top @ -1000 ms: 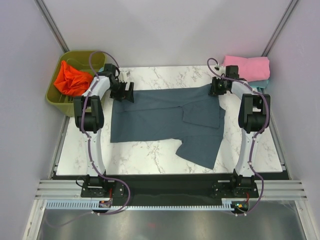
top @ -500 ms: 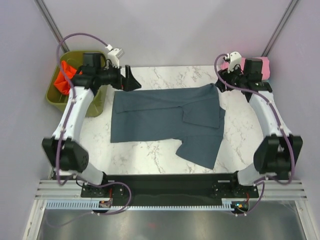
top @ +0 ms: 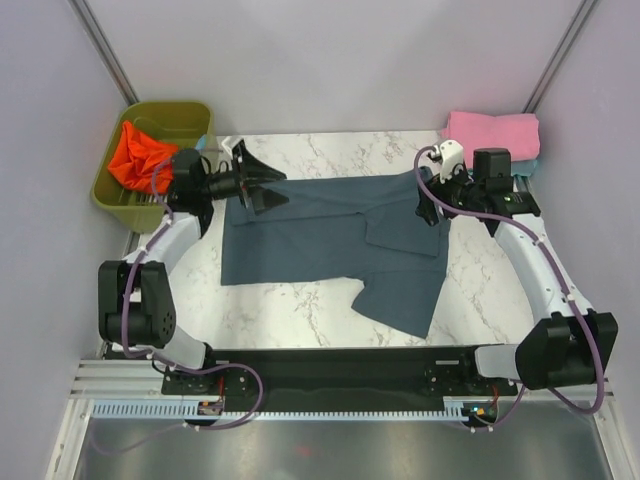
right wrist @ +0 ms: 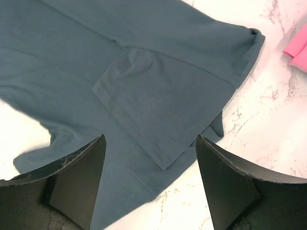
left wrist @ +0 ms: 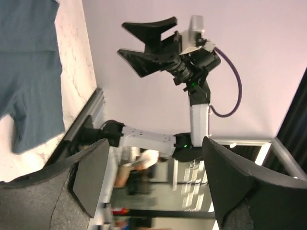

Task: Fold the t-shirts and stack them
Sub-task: Fold the tshirt

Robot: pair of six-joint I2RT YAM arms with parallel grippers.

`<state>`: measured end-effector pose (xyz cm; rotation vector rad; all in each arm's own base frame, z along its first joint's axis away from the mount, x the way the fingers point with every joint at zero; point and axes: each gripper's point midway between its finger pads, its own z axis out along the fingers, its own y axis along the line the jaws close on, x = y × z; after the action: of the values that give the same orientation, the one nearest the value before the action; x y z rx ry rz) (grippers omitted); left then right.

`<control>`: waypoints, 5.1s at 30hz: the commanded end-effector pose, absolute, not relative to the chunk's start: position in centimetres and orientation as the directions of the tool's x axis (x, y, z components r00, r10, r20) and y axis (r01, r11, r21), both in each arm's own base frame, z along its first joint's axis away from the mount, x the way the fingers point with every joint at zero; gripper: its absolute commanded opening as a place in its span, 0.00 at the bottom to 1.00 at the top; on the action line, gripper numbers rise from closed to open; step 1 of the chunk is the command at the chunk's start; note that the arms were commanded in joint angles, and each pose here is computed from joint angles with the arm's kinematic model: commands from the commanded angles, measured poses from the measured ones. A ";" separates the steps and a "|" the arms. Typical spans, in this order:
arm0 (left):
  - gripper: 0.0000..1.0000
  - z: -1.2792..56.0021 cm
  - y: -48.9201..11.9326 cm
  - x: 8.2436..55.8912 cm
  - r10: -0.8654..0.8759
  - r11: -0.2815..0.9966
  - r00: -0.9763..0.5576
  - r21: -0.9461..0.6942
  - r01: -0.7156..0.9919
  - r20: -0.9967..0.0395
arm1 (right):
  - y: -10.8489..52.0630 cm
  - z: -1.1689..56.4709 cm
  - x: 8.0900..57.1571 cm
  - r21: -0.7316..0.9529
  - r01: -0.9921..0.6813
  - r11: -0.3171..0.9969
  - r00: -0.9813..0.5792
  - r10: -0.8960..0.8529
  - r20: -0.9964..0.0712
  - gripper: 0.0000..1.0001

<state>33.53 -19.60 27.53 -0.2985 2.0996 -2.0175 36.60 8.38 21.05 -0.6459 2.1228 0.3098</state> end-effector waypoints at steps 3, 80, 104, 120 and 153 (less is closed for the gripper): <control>0.99 37.3 -19.0 31.9 -0.138 0.202 -0.705 -0.716 0.668 -0.696 | 10.8 19.5 29.6 0.011 -0.753 0.658 -0.459 -0.513 -0.725 0.82; 0.63 1.8 1.2 24.7 0.338 0.940 -0.894 0.056 0.336 -0.294 | 11.5 1.2 15.3 -0.208 -0.923 -0.324 0.384 -0.797 -0.466 0.00; 0.04 4.0 -1.9 26.9 0.304 0.927 -0.885 -0.105 0.360 -0.354 | 11.5 0.5 16.7 -0.194 -0.934 -0.301 0.357 -0.825 -0.438 0.00; 0.02 9.8 -1.6 27.4 0.424 0.877 -0.757 0.018 0.480 -0.498 | 12.7 13.0 29.5 -0.391 -0.846 0.362 -0.031 -0.766 -0.643 0.00; 0.02 11.9 -1.1 42.4 0.369 0.882 -0.778 -0.074 0.466 -0.509 | 8.2 26.1 50.5 -0.511 -0.505 0.696 -0.041 -0.610 -0.791 0.00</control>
<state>41.36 -1.19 10.81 0.6275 2.5766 -0.2398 48.54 8.34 24.54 -0.9382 1.7311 -0.0812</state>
